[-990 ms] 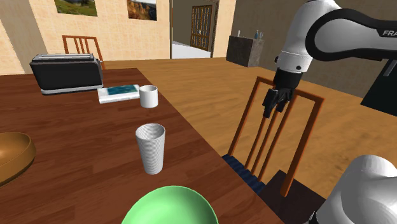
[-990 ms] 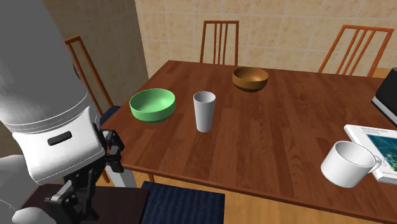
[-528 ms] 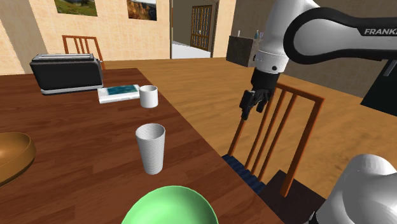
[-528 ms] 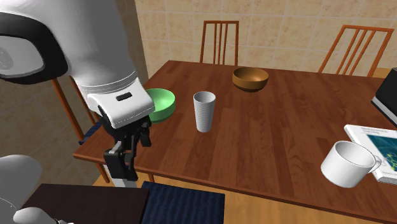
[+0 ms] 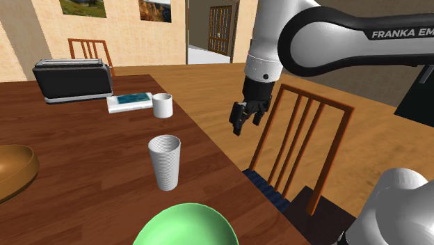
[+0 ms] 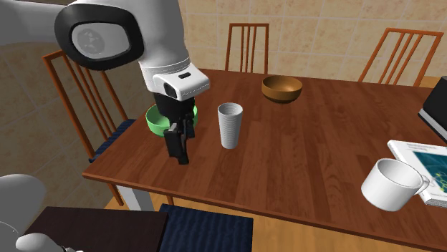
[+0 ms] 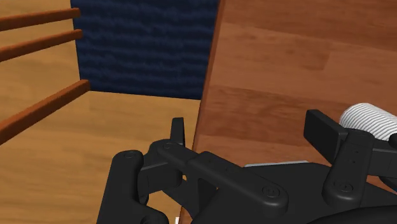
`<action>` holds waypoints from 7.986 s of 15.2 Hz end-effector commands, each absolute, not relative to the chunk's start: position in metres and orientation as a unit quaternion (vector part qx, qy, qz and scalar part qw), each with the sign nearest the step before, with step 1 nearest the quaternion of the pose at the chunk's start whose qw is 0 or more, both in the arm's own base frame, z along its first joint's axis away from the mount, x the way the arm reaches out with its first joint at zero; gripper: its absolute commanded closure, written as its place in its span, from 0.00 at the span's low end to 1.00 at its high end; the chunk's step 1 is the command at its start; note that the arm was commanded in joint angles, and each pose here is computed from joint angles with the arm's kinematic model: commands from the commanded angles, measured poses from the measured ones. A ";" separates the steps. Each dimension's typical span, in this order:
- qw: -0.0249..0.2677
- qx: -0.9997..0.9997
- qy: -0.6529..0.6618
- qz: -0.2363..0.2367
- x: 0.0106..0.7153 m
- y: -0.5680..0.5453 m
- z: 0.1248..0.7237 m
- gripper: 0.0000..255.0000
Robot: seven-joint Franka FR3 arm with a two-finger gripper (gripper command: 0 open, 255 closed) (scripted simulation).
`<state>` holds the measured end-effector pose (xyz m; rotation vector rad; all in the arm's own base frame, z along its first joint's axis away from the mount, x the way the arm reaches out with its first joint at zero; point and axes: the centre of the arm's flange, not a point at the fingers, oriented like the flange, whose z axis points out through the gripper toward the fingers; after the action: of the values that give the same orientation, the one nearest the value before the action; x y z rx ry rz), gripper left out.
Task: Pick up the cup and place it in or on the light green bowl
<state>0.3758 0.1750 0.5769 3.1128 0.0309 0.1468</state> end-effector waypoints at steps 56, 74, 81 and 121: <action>0.047 0.991 0.080 0.096 0.454 0.440 0.584 1.00; 0.047 0.991 0.080 0.096 0.454 0.440 0.679 1.00; 0.047 0.991 0.080 0.096 0.381 0.465 0.698 1.00; 0.047 0.991 0.080 0.096 0.226 0.519 0.611 1.00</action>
<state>0.2260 0.5197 0.6117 3.0238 0.2450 0.2924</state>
